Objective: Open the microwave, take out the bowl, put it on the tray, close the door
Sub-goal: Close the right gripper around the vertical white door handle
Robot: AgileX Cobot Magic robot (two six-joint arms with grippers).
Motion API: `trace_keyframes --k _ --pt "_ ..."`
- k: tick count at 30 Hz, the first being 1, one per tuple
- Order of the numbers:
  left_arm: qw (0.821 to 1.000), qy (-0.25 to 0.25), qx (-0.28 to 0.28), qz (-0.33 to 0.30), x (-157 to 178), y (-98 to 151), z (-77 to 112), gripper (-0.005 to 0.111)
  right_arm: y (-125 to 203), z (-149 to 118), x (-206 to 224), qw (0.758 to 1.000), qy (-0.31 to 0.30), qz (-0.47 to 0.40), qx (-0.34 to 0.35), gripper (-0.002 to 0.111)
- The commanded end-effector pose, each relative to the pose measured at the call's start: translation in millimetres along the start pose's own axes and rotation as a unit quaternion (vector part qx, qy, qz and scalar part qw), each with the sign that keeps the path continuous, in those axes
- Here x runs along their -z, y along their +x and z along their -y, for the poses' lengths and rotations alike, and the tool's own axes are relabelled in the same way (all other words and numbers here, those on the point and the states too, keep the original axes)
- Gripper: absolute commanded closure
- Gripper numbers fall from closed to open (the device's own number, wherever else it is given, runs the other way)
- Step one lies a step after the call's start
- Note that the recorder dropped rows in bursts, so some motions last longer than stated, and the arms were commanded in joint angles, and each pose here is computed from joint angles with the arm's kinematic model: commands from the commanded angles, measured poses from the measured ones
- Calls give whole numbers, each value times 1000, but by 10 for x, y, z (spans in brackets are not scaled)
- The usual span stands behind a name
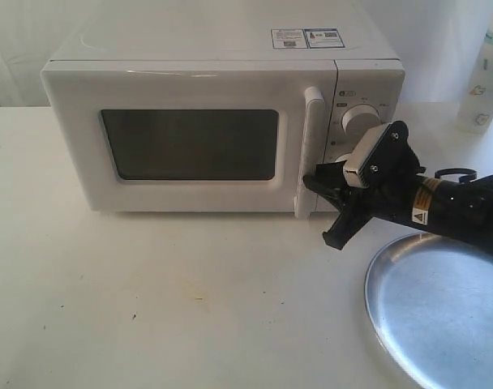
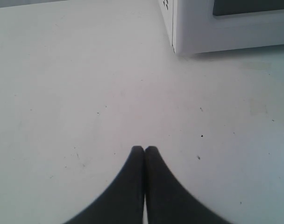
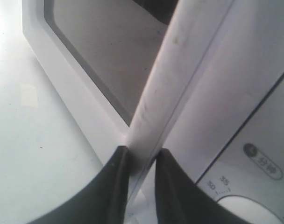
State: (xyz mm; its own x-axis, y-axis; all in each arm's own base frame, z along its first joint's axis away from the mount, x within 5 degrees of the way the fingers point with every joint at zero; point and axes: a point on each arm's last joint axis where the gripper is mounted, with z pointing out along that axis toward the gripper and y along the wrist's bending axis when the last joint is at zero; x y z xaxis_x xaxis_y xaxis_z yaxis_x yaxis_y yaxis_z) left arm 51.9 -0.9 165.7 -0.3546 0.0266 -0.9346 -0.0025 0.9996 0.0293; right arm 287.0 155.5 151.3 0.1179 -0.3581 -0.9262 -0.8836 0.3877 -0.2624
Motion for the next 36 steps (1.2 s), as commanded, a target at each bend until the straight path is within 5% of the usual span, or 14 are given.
trace_keyframes --k 1,14,23,27,36 --pt "1000 5 4 2 5 -8 7 107 -209 -482 77 973 -189 102 89 108" --pt "1000 5 4 2 5 -8 7 107 -717 -275 252 981 -83 166 49 103" --pt "1000 5 4 2 5 -8 7 107 -743 -119 283 993 2 112 32 55" --pt "1000 5 4 2 5 -8 7 107 -788 14 342 990 65 101 -80 54" --pt "1000 5 4 2 5 -8 7 107 -794 82 456 992 120 21 -44 54"
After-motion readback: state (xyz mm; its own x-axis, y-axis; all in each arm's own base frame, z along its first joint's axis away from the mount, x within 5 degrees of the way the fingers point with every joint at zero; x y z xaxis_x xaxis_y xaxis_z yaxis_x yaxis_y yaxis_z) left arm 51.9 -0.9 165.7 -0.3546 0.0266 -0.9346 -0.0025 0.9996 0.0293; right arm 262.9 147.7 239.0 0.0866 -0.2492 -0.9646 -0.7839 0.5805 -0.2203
